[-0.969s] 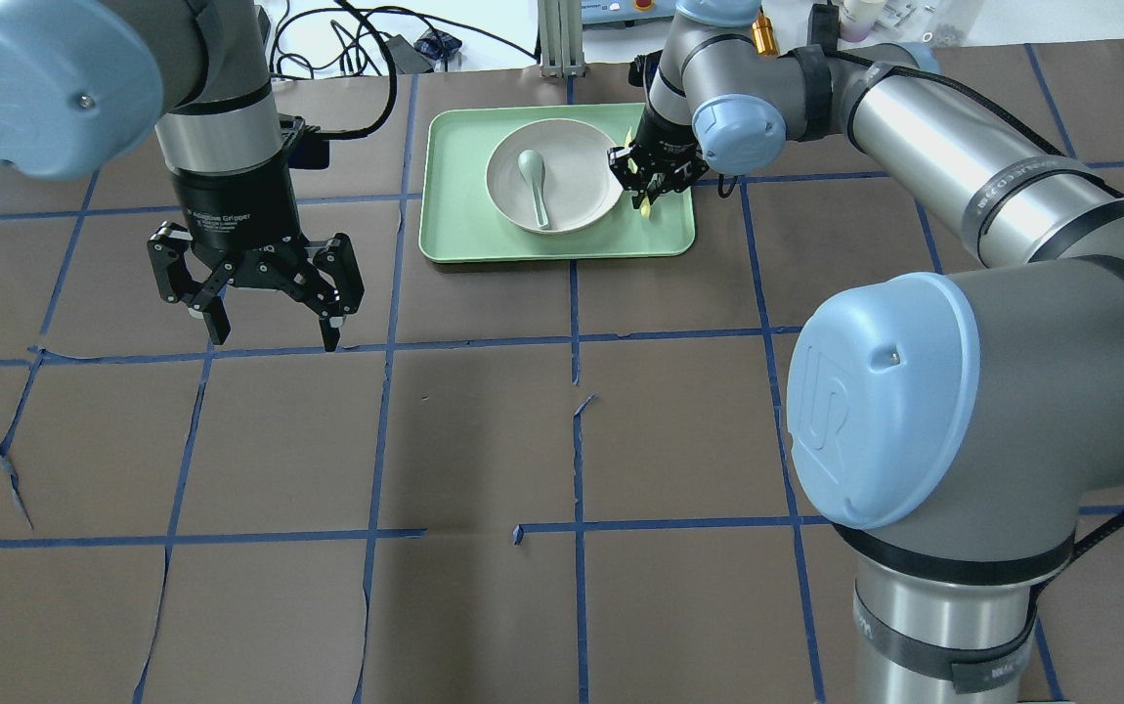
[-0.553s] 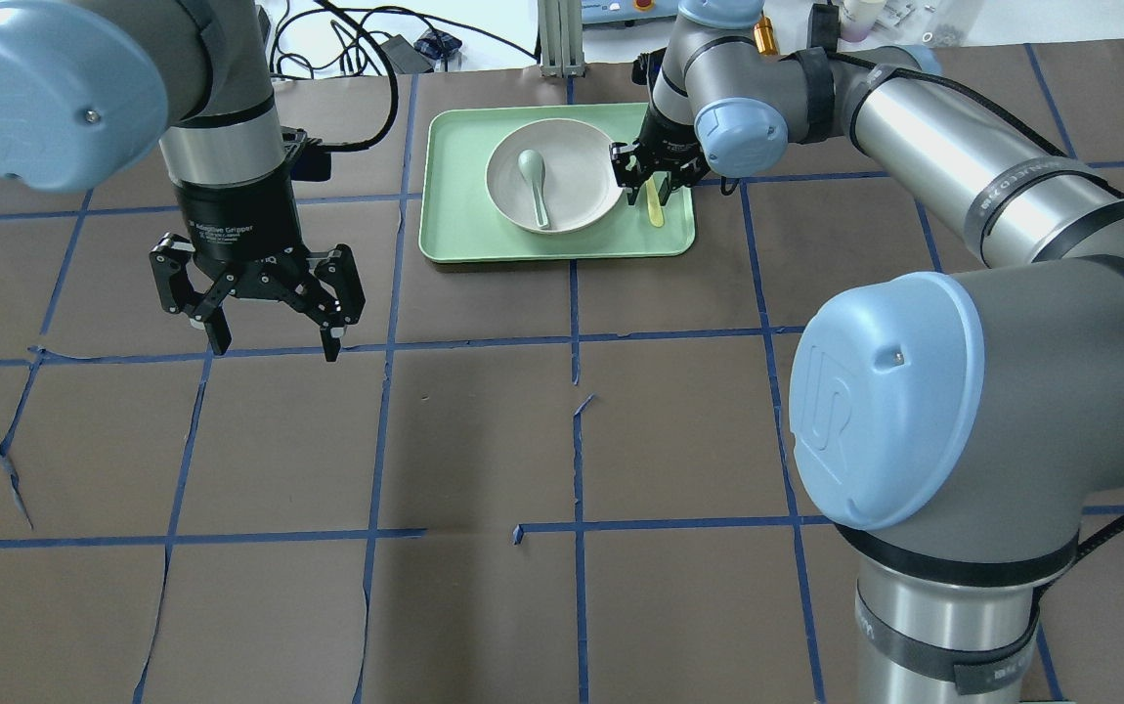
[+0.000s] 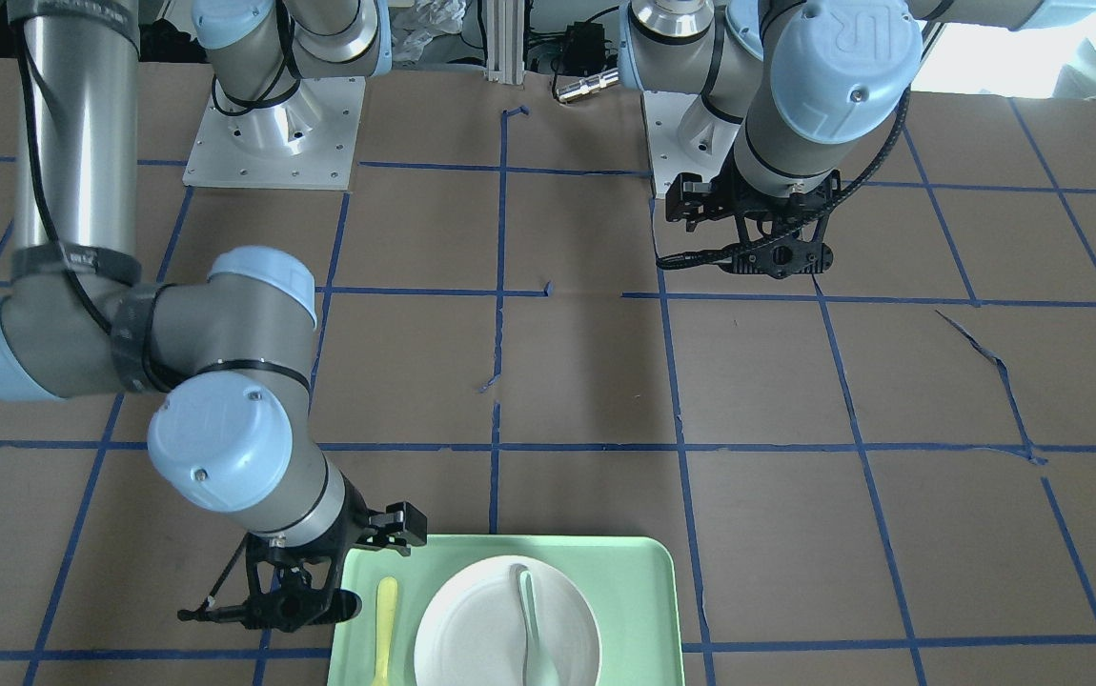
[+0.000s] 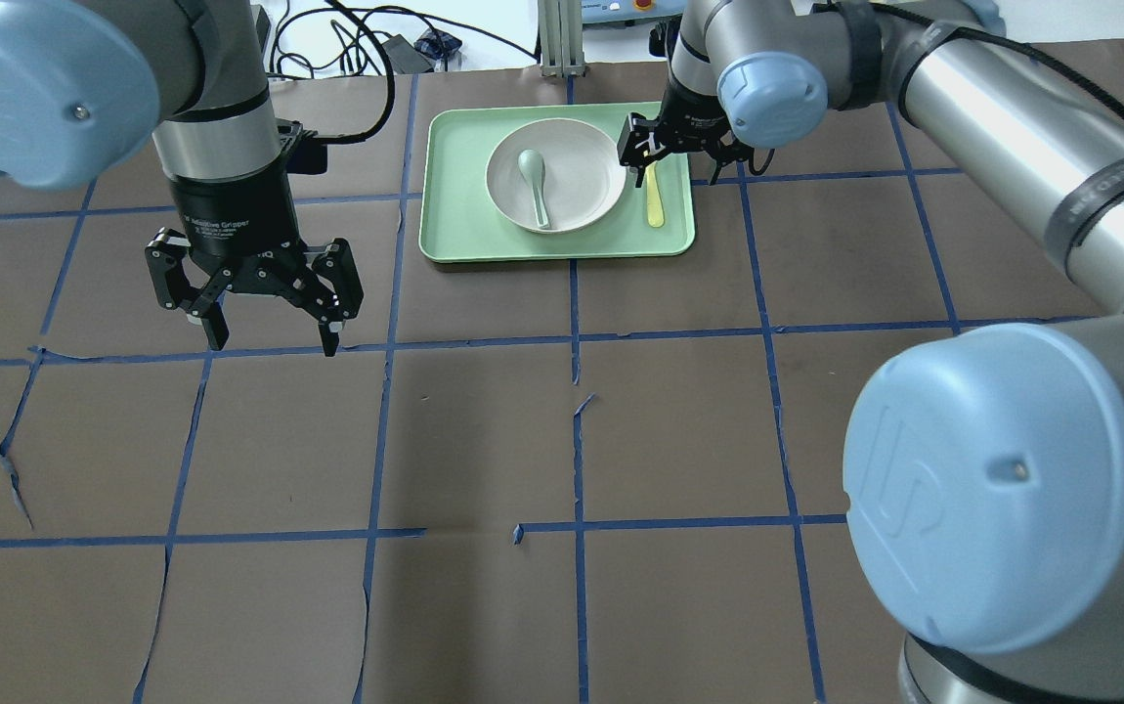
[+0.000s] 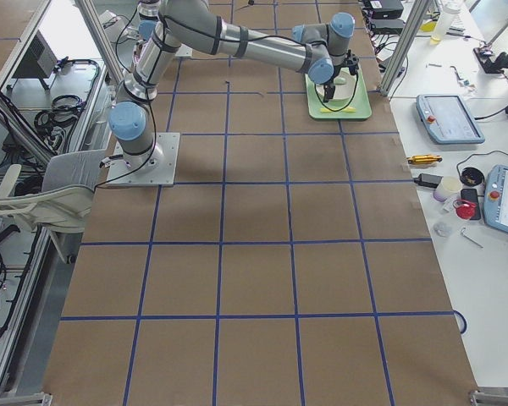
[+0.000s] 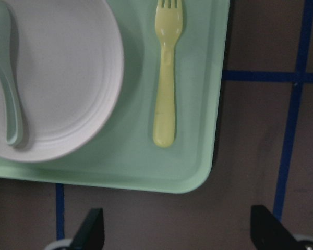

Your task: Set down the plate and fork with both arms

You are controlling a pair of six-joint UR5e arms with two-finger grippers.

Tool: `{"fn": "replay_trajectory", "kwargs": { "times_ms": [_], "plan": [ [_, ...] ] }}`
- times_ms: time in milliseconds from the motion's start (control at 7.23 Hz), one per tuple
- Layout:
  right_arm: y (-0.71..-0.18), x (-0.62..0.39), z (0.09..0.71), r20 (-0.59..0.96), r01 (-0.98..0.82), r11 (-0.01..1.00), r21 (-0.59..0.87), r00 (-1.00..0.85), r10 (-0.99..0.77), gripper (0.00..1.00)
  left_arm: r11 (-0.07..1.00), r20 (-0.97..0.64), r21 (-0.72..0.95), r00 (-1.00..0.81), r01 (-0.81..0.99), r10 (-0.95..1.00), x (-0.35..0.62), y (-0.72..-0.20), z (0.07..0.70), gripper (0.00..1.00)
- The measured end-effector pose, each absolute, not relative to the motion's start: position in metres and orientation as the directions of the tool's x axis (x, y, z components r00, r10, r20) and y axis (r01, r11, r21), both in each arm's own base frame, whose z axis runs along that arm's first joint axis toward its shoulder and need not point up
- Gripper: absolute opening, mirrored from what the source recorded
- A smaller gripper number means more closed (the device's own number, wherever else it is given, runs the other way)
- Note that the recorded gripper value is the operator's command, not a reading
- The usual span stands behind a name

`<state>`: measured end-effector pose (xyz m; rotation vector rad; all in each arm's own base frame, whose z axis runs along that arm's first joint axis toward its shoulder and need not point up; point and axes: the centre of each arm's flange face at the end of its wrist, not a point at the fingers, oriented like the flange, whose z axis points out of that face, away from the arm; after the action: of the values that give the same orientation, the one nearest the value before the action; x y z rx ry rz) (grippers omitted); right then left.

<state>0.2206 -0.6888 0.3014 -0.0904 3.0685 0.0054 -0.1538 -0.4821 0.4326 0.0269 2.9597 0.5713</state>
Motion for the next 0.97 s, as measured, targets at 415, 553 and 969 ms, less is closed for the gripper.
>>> {"fn": "replay_trajectory", "kwargs": {
  "times_ms": [415, 553, 969],
  "plan": [
    [-0.614, 0.195, 0.41, 0.067, -0.056, 0.995, 0.078, -0.996, -0.062, 1.0, 0.949, -0.121, 0.316, -0.992, -0.005, 0.035, -0.154, -0.489, 0.438, 1.0],
    [-0.595, 0.187, 0.44, 0.097, -0.053, 0.996, 0.07, -0.993, -0.06, 1.0, 0.959, -0.12, 0.283, -0.992, -0.004, 0.032, -0.155, -0.493, 0.44, 1.0],
    [-0.544, 0.176, 0.497, 0.109, -0.066, 0.993, 0.101, -0.991, -0.077, 1.0, 0.973, -0.114, 0.23, -0.993, -0.003, 0.024, -0.155, -0.502, 0.445, 1.0]
  ]
}}
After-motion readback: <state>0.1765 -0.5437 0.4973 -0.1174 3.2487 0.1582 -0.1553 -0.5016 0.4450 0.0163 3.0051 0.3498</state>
